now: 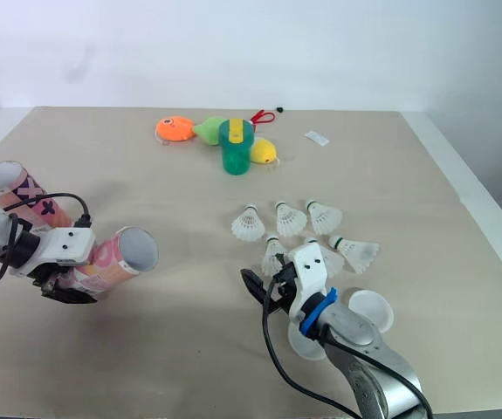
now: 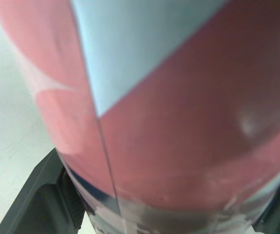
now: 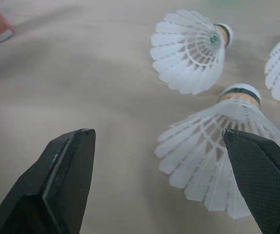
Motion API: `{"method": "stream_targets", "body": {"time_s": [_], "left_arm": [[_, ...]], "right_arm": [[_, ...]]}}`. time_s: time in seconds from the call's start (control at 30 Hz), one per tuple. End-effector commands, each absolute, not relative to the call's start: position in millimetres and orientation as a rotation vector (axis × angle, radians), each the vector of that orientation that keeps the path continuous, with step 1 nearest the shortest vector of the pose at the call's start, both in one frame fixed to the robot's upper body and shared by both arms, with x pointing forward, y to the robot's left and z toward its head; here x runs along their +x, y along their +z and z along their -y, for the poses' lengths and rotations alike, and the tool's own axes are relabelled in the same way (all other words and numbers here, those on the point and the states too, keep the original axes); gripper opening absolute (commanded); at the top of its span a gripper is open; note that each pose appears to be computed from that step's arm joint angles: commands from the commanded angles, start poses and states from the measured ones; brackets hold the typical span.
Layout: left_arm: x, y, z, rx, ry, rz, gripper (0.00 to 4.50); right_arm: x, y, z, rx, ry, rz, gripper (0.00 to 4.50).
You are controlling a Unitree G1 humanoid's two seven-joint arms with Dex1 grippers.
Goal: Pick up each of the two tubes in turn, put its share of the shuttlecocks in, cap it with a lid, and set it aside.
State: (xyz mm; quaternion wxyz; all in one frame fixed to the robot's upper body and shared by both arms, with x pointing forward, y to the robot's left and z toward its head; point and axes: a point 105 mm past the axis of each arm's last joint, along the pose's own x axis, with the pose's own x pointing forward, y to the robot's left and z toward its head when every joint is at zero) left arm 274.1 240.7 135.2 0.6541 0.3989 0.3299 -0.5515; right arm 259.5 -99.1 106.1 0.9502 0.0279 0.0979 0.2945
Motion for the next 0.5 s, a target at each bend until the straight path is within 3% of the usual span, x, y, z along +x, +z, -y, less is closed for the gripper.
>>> {"method": "stream_targets", "body": {"time_s": [0.03,0.4,0.5], "left_arm": [[273.6,138.0,-234.2,0.911,-1.262,-0.715,3.72],[272.5,135.3,-233.5,0.915,-1.264,-0.723,3.72],[273.1,134.9,-233.1,0.917,-1.264,-0.722,3.67]], "right_arm": [[264.5,115.0,100.3,0.059,0.575,-0.156,4.5],[272.8,109.2,105.3,0.099,0.504,-0.174,4.5],[272.7,109.2,104.3,0.1,0.505,-0.173,3.63]]}}
